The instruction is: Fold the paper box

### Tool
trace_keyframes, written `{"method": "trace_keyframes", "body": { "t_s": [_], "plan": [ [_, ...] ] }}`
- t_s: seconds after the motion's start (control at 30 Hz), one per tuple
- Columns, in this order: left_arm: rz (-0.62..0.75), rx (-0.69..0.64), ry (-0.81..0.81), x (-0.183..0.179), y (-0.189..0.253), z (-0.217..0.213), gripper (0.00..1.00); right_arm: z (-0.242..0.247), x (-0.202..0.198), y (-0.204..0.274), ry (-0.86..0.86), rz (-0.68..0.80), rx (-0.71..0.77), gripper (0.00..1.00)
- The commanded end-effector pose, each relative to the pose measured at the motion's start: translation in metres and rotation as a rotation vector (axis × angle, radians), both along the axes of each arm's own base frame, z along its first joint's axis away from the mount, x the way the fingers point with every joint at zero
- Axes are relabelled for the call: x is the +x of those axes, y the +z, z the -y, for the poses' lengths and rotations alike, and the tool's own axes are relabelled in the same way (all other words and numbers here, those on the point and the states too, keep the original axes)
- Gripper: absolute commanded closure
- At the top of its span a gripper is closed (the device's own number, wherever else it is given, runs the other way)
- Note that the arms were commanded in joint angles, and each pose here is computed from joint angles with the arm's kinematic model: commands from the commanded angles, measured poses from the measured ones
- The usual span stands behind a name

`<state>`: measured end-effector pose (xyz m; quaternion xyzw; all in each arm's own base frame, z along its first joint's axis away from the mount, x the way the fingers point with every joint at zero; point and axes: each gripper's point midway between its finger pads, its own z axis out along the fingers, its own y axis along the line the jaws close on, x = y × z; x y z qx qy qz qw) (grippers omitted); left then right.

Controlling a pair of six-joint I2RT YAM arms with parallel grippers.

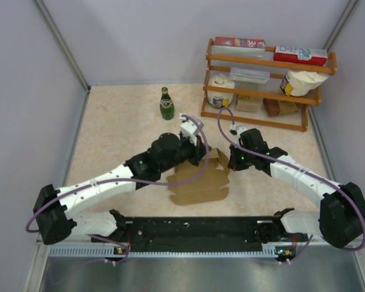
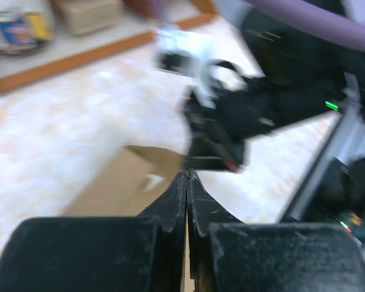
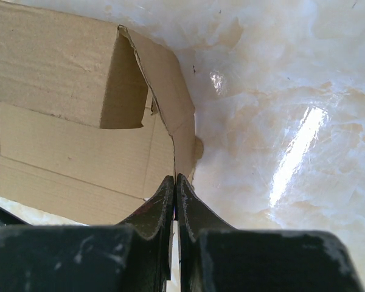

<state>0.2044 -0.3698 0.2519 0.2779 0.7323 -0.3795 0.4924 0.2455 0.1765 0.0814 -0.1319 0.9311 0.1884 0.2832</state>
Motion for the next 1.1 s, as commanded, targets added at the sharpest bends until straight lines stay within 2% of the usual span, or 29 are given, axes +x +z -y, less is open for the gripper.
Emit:
{"method": "trace_keyframes", "body": {
  "t_s": [0.0,0.13,0.33,0.63,1.07],
  "plan": [
    [-0.016,0.093,0.206,0.056,-0.011,-0.063,1.00,-0.006,0.004,0.010,0.009,0.044,0.020,1.00],
    [-0.042,0.186,0.273,0.071,-0.045,-0.093,1.00,-0.007,0.004,0.010,0.011,0.043,0.022,1.00],
    [-0.095,0.290,0.272,0.068,-0.083,-0.100,1.00,-0.010,0.004,0.013,0.017,0.041,0.031,1.00],
    [-0.157,0.362,0.252,0.063,-0.113,-0.101,1.00,-0.012,0.006,0.018,0.026,0.040,0.034,1.00],
    [-0.203,0.395,0.243,0.058,-0.142,-0.103,1.00,-0.019,0.004,0.030,0.056,0.036,0.052,1.00]
  ]
}}
